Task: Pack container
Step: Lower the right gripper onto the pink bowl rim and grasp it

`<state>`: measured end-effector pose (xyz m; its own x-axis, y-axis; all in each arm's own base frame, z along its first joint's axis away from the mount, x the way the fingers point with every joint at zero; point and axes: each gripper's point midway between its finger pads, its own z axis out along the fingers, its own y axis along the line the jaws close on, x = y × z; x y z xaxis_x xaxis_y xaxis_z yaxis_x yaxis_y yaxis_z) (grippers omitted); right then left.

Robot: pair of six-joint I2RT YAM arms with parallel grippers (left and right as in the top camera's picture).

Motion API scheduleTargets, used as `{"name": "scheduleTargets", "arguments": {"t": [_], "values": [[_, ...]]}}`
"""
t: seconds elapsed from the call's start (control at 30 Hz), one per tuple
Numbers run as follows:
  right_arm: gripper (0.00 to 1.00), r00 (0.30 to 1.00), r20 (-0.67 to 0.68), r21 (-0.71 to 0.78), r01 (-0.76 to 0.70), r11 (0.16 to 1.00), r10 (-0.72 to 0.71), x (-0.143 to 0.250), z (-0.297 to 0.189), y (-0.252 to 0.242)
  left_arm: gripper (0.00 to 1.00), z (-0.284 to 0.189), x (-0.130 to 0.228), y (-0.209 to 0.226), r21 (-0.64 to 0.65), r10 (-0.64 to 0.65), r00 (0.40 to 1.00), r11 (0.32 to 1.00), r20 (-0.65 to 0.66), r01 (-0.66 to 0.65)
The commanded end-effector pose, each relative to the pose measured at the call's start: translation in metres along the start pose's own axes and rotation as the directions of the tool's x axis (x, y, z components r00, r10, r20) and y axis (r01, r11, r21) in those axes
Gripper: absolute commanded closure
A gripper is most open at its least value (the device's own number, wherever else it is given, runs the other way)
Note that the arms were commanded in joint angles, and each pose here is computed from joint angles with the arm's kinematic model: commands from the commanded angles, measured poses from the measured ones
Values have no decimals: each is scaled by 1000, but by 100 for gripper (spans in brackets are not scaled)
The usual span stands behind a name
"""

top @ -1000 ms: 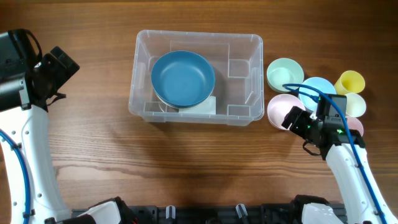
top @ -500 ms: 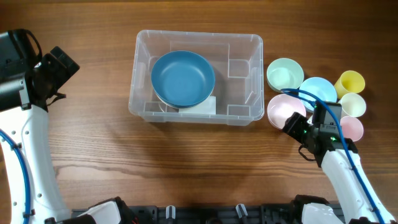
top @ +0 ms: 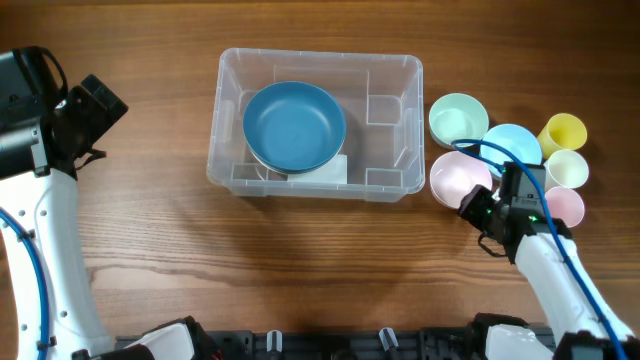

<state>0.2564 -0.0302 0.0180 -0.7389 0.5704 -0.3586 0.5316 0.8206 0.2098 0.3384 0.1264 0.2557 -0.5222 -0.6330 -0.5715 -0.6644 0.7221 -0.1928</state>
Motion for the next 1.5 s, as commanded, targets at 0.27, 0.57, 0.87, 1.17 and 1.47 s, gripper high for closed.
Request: {"name": "scheduleTargets", "arguments": {"t": [0.27,0.57,0.87,1.17,1.47], "values": [[52,1000,-3,17,-17,1000,17,0,9,-1,0,-6,-5,0,8,-15,1000,1000,19,14],[53,1000,9,11,0,1000,0,-5,-3,1,0,-6,-5,0,8,-15,1000,1000,18,14],[83,996,81,-26,26,999,-24,-15,-24,7,0,-6,-5,0,8,-15,1000,1000,19,14],[85,988,144,-53,56,997,-48,-21,-43,11,0,-6,-5,0,8,-15,1000,1000,19,14],[44,985,166,-60,54,997,-43,-22,-51,11,0,-6,-5,0,8,-15,1000,1000,19,15]]}}
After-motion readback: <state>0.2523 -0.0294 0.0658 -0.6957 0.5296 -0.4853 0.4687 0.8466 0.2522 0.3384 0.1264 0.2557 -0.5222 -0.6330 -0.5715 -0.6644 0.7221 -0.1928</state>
